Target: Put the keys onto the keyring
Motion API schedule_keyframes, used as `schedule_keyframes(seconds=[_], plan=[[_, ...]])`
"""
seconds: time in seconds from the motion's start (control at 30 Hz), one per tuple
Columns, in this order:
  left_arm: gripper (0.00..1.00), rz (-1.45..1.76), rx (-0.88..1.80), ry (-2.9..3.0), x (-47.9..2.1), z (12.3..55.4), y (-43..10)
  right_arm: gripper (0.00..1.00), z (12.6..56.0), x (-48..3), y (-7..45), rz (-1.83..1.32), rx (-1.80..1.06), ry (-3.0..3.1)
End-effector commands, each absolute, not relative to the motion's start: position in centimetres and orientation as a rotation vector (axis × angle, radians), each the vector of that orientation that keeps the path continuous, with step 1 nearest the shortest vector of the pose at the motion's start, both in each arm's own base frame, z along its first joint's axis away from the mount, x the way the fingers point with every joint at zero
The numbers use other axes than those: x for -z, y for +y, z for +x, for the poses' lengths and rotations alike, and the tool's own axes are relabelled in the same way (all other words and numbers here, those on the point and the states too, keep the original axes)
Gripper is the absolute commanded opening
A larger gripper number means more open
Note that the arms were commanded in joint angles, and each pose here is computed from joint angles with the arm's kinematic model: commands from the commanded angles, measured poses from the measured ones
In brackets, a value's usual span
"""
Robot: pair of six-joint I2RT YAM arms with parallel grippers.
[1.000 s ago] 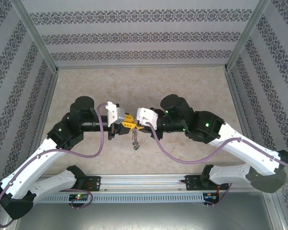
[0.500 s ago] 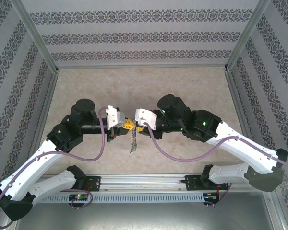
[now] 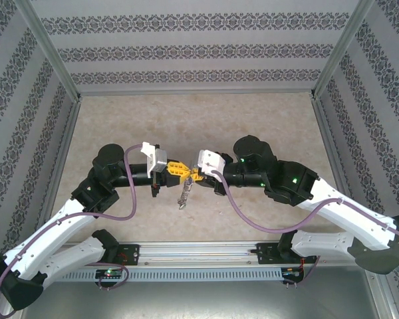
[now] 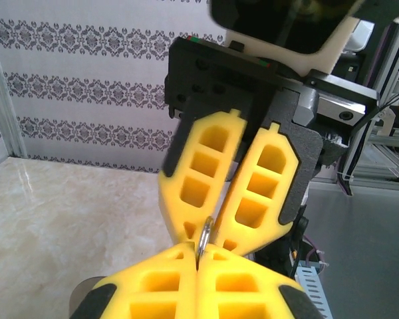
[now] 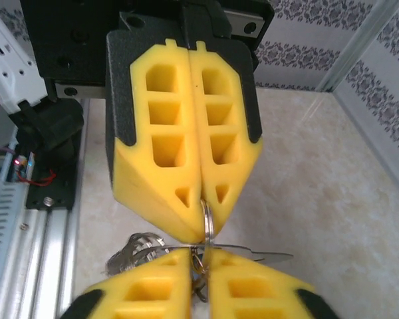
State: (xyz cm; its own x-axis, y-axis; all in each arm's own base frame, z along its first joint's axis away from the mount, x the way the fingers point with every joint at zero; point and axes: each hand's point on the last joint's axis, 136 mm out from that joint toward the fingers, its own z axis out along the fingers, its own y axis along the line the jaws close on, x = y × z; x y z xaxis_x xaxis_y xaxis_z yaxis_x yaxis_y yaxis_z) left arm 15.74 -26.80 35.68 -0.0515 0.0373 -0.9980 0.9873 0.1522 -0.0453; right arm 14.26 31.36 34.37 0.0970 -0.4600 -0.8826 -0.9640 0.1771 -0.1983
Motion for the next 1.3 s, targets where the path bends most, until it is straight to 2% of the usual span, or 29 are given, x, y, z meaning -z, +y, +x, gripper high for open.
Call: schedule_keyframes(seconds=[0.0, 0.1, 0.17, 0.27, 0.53, 1.27], plan=[[0.0, 1.136, 1.139, 1.244, -37.7, 14.3, -26.9, 0.0, 14.4, -35.6, 31.9, -1.392, -0.702, 1.459], [0.02, 1.186, 1.082, 1.304, -36.3, 14.6, -26.8, 0.0, 14.5, -35.5, 31.6, -1.403, -0.674, 1.474], [0.15, 1.24, 1.011, 1.364, -35.0, 14.8, -26.5, 0.0, 14.8, -35.3, 31.4, -1.428, -0.638, 1.495], [0.22, 1.333, 0.9, 1.44, -33.3, 15.2, -25.9, 0.0, 15.0, -34.5, 31.2, -1.485, -0.582, 1.544], [0.23, 1.43, 0.767, 1.509, -32.1, 15.8, -25.1, 0.0, 15.3, -33.8, 31.4, -1.586, -0.527, 1.606], [0.24, 1.399, 0.852, 1.418, -33.8, 15.6, -26.2, 0.0, 13.2, -33.0, 32.3, -1.712, -0.636, 1.619]])
